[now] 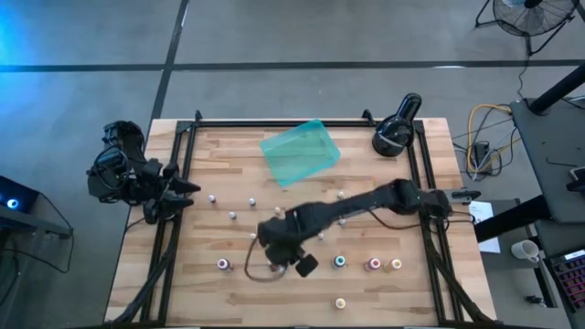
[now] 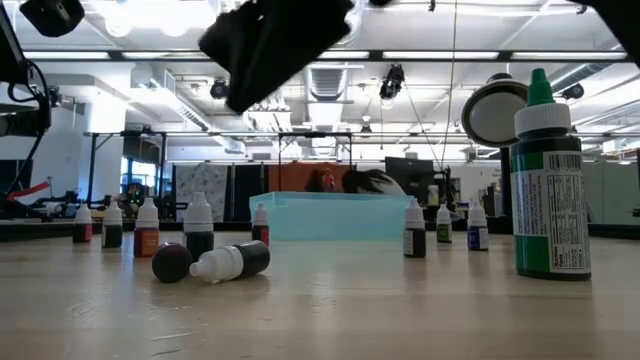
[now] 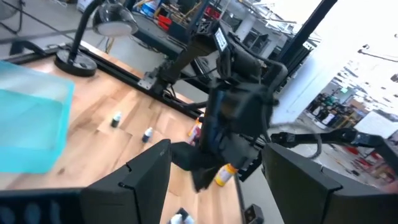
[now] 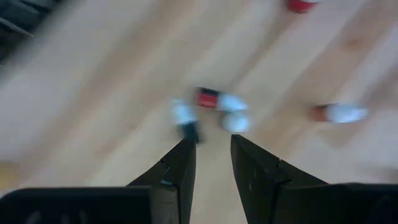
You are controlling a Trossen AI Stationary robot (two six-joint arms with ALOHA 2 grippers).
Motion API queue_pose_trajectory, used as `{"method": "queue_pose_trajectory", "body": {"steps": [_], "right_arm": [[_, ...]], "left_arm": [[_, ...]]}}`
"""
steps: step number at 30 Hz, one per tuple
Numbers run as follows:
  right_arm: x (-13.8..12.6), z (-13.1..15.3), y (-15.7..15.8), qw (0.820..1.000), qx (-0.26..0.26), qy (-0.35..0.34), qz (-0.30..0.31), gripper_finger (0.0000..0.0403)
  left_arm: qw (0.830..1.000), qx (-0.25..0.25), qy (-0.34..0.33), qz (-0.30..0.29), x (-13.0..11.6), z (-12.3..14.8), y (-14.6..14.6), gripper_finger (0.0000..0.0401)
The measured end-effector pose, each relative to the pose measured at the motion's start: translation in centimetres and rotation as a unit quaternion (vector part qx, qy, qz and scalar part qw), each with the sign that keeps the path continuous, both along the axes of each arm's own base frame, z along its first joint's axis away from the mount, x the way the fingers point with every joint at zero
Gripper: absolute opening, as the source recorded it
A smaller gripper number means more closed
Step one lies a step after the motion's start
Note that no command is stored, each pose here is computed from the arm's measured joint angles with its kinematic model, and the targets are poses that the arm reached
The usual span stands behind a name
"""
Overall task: Pick & Place food coloring
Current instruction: Adjust the green small food coloring bottle
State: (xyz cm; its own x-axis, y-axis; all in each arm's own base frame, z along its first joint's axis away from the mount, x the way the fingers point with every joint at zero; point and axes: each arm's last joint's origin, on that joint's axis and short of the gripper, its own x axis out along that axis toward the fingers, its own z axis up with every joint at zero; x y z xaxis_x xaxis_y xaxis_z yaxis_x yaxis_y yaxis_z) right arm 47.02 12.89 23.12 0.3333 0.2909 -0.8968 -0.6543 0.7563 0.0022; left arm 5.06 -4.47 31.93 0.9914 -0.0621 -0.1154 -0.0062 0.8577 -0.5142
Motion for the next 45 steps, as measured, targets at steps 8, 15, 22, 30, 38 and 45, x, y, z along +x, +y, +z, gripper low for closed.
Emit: {"method": "queue_pose_trajectory", "body": {"steps": [8,15,22,30,38,45], "right_arm": [[0.3,-3.2,2.5,0.999,-0.051,-0.006,0.008,0.0096],[0.0,-4.8,4.4,0.999,-0.020,0.023,0.021,0.0096],[0.4,-5.0,4.6,1.000,-0.013,-0.001,0.023,0.0125],[0.9,-7.1,4.6,0.999,-0.038,0.001,0.035,0.0167],[1.1,-7.7,4.2,0.996,-0.088,-0.009,0.024,0.0163],[1.1,-7.7,4.2,0.996,-0.088,-0.006,0.024,0.0144]], "left_arm": [[0.999,-0.026,0.009,-0.025,0.0,-0.1,-0.2,0.0225],[0.999,-0.024,0.016,-0.039,0.1,-0.1,-0.6,0.0225],[0.999,-0.023,0.016,-0.039,0.2,-0.1,-0.6,0.0225],[0.999,-0.024,0.016,-0.038,0.2,-0.1,-0.6,0.0225],[0.999,-0.028,0.017,-0.038,0.2,-0.1,-0.6,0.0225],[0.999,-0.028,0.017,-0.038,0.2,-0.1,-0.6,0.0225]]}}
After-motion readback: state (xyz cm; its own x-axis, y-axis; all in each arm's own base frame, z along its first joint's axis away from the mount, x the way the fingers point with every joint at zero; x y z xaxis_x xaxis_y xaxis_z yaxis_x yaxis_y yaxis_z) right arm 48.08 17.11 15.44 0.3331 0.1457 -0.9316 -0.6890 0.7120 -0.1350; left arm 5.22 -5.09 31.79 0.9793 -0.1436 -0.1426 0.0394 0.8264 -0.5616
